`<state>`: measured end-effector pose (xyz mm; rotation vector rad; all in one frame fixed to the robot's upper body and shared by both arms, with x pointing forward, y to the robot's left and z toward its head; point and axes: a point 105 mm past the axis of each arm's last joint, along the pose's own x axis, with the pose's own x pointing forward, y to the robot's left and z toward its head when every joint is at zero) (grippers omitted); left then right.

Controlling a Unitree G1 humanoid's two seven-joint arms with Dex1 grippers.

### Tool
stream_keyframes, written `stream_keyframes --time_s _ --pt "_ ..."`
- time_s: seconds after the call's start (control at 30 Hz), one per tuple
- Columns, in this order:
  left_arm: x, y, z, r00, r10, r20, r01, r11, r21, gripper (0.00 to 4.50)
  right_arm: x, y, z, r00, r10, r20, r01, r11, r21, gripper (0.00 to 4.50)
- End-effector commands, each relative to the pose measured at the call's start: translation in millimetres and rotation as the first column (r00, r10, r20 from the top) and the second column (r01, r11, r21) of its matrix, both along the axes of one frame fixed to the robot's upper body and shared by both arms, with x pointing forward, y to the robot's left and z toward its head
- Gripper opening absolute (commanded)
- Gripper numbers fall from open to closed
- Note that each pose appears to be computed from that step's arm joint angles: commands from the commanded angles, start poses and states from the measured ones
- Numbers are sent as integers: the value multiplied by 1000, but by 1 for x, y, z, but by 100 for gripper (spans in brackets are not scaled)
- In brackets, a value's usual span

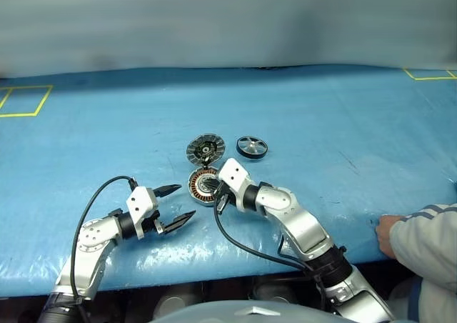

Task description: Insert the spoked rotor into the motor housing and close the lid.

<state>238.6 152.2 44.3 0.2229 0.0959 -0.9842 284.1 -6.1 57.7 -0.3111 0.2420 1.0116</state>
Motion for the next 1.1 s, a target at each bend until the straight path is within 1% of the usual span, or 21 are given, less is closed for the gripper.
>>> stream_keyframes --time_s 0.03,0.17,0.53,0.67,0.8,0.9,1.0,1.1 --pt "1 4 1 1000 0 13 -1 1000 15 405 1 -7 -10 1000 -20 0 20 997 -79 2" --pt "1 3 0 1000 -4 10 4 1000 15 405 2 -13 -14 999 -23 34 28 987 -157 2" --pt "2 3 -1 1000 -5 10 5 1000 15 405 4 -23 -19 998 -49 38 56 975 -213 2" --pt "2 3 -2 1000 -5 10 5 1000 15 405 6 -21 -12 997 -54 50 62 982 -176 2" --pt "2 3 -2 1000 -6 8 6 1000 15 405 6 -14 7 996 -47 72 53 995 -84 2" --pt "2 3 -2 1000 -6 8 6 1000 15 405 5 -10 16 996 -41 84 45 998 -42 2" --pt "3 3 -2 1000 -7 8 7 1000 14 405 4 -7 21 996 -31 89 33 999 -24 2" --pt "3 3 -2 1000 -8 8 8 1000 13 405 3 -6 20 996 -27 80 29 999 -21 2"
